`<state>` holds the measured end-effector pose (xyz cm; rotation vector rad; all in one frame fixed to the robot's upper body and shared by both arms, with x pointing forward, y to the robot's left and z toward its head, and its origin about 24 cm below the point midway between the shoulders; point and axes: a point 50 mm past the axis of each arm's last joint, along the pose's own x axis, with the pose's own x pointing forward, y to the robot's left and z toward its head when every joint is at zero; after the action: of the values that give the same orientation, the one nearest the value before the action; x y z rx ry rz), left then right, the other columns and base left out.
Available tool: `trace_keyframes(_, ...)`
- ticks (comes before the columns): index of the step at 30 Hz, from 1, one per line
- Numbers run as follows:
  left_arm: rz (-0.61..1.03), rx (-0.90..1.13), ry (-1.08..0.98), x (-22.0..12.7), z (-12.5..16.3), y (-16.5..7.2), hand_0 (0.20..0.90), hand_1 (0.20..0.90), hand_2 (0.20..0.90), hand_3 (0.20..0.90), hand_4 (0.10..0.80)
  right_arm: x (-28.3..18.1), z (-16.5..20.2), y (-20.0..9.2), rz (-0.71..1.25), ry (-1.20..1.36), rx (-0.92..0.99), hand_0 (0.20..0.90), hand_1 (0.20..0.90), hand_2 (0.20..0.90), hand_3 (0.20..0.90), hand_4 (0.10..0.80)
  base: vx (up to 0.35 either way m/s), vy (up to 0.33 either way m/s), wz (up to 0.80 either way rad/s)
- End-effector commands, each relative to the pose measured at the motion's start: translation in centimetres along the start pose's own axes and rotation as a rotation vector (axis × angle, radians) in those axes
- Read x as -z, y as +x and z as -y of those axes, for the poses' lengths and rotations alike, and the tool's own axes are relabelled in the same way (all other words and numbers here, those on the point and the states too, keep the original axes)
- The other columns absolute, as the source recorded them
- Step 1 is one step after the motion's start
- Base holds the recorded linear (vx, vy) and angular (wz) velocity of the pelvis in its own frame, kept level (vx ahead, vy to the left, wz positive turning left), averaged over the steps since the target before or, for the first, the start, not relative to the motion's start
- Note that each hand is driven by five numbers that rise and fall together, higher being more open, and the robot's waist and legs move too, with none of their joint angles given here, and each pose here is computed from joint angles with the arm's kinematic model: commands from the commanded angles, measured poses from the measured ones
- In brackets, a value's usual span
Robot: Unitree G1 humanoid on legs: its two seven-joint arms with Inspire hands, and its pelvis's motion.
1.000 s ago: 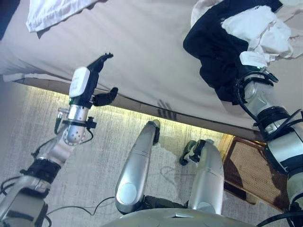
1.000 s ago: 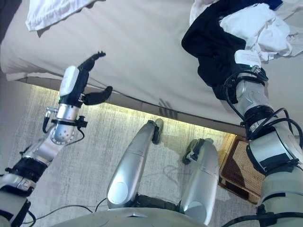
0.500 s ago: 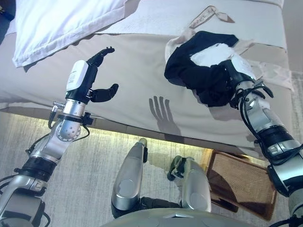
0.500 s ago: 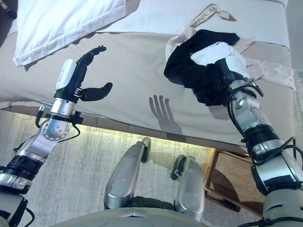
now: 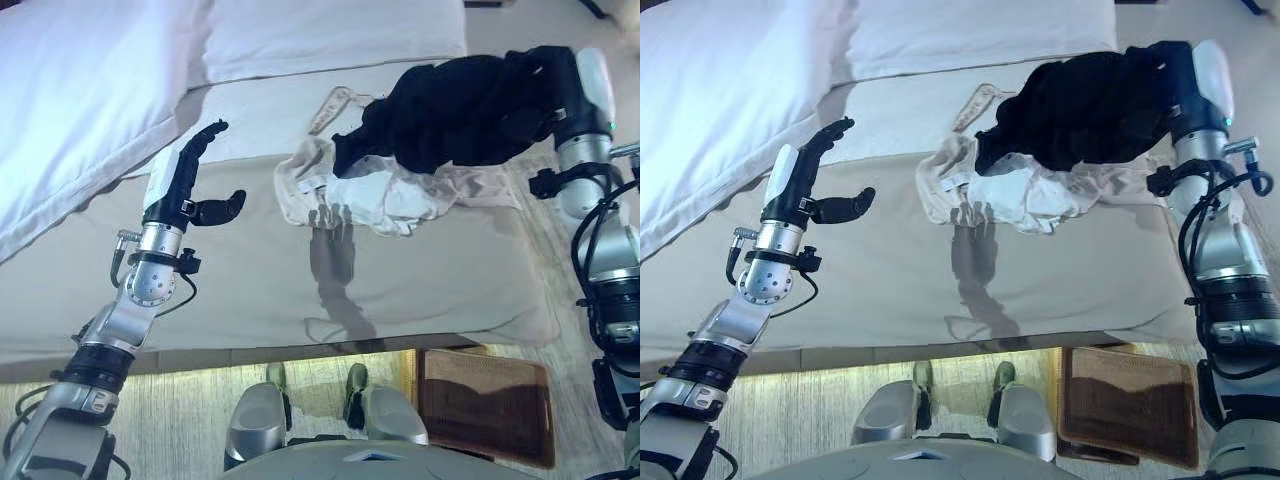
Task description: Pick up the clothes from the bed and place them into the basket
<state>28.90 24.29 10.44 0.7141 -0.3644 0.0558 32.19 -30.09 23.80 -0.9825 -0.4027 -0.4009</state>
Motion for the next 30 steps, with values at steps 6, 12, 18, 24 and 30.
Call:
trace_keyframes(6, 0.059, 0.003, -0.021, 0.6, 0.0, -1.1, 0.9, 0.9, 0.9, 0.9, 0.8, -1.1, 9.6, 0.7, 0.074, -0.129, 0.299, 0.3, 0.3, 0.3, 0.2, 0.1, -0.017, 0.016, -0.07)
trace_keyframes(12, 0.039, 0.07, -0.018, 1.3, 1.3, -1.6, 0.9, 0.9, 0.9, 0.9, 0.8, -0.1, 13.1, -0.3, 0.015, -0.178, 0.386, 0.3, 0.3, 0.3, 0.2, 0.1, -0.03, 0.026, -0.26)
trace_keyframes(18, 0.036, 0.126, -0.006, 1.7, 2.4, -2.0, 0.9, 0.9, 0.9, 0.9, 0.8, 1.4, 15.2, -1.8, -0.057, -0.219, 0.433, 0.3, 0.3, 0.3, 0.2, 0.1, -0.011, 0.029, -0.35)
trace_keyframes(24, 0.013, 0.116, -0.004, 2.2, 2.5, -2.6, 0.9, 0.9, 0.9, 0.9, 0.8, 3.5, 16.6, -3.7, -0.138, -0.244, 0.454, 0.3, 0.3, 0.3, 0.2, 0.1, 0.019, 0.0, -0.25)
trace_keyframes(30, -0.028, 0.077, 0.006, 2.8, 2.0, -2.8, 0.9, 0.9, 0.9, 0.9, 0.8, 5.5, 17.3, -5.6, -0.215, -0.293, 0.47, 0.3, 0.3, 0.3, 0.2, 0.1, 0.011, -0.017, -0.25)
